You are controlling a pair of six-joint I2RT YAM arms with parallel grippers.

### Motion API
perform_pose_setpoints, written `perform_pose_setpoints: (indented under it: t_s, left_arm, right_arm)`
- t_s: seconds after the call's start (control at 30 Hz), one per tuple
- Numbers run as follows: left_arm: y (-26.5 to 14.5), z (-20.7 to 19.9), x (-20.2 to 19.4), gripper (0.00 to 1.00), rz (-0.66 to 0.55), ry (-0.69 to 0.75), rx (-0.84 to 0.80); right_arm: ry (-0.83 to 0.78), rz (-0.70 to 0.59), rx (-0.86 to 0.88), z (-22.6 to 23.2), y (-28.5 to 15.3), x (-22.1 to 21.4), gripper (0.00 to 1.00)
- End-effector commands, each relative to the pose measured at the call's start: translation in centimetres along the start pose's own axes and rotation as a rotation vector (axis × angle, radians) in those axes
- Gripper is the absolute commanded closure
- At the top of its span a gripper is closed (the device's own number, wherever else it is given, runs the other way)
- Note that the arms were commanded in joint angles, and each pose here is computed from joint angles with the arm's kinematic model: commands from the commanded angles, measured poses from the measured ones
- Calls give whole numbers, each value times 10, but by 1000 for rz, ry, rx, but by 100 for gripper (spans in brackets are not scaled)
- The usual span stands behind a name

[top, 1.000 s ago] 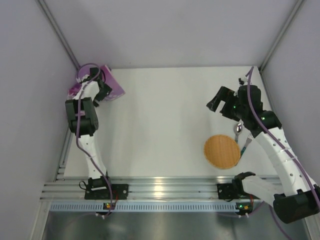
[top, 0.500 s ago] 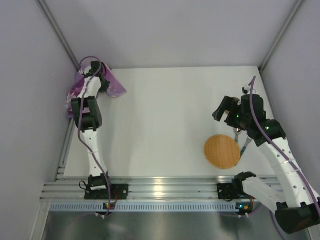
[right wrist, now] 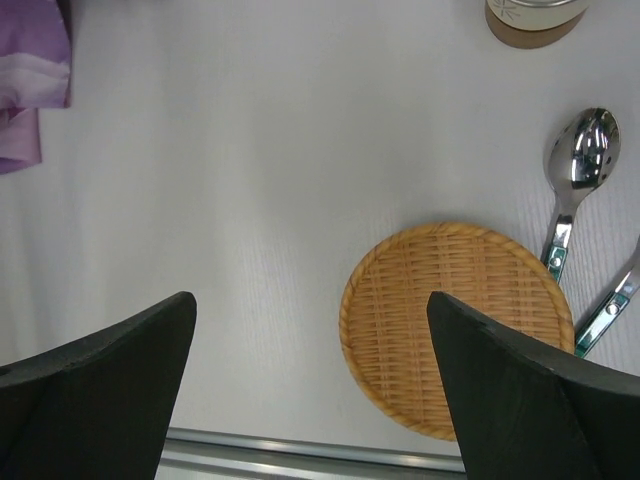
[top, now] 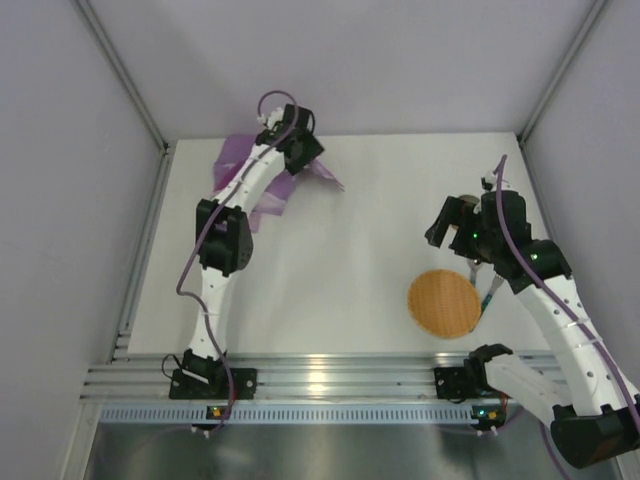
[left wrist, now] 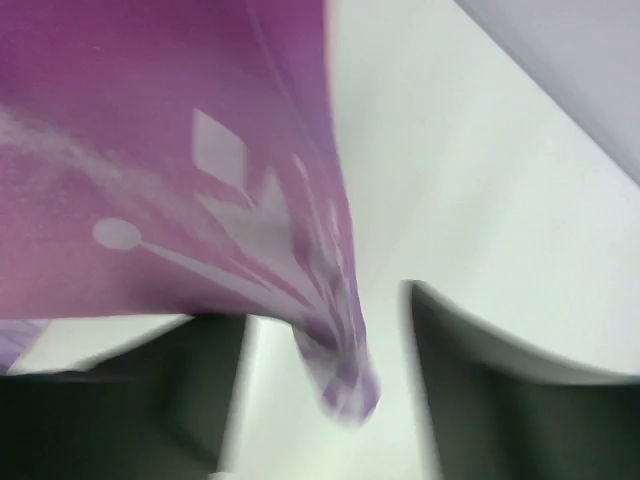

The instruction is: Set the dinner table for one person

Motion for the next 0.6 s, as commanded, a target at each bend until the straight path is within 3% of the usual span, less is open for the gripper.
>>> perform_pose_setpoints:
  t_s: [0.0,0.13,0.3,0.47,0.57]
  left_arm:
    - [-47,-56,-37,1,193,-93,-209]
    - [-63,-67,-72,2,293,-77,-229]
    - [-106,-65,-58,2,216,25,-226]
    - [-142,-28,-30,2,68,125,-142]
    - [-139,-4,-36,7,69,187,-118]
  right_arm:
    - [-31,15,19,1,-6,-5,0]
    - [-32,45,31,0,-5,-17,0]
    - [-7,76,86,6,-5,-29,0]
    - [-6,102,283,36,3,-22,0]
    - [13,123,322,47,14,-9,0]
Point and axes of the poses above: each gripper's point midway between its finger pads, its own y axis out along the fingers, its own z axis along the line the jaws close on, x = y × z, the point moved 4 cm from there along -y, back along the fingers, and after that the axes turned 13 degrees about -y, right-handed, at the moved point
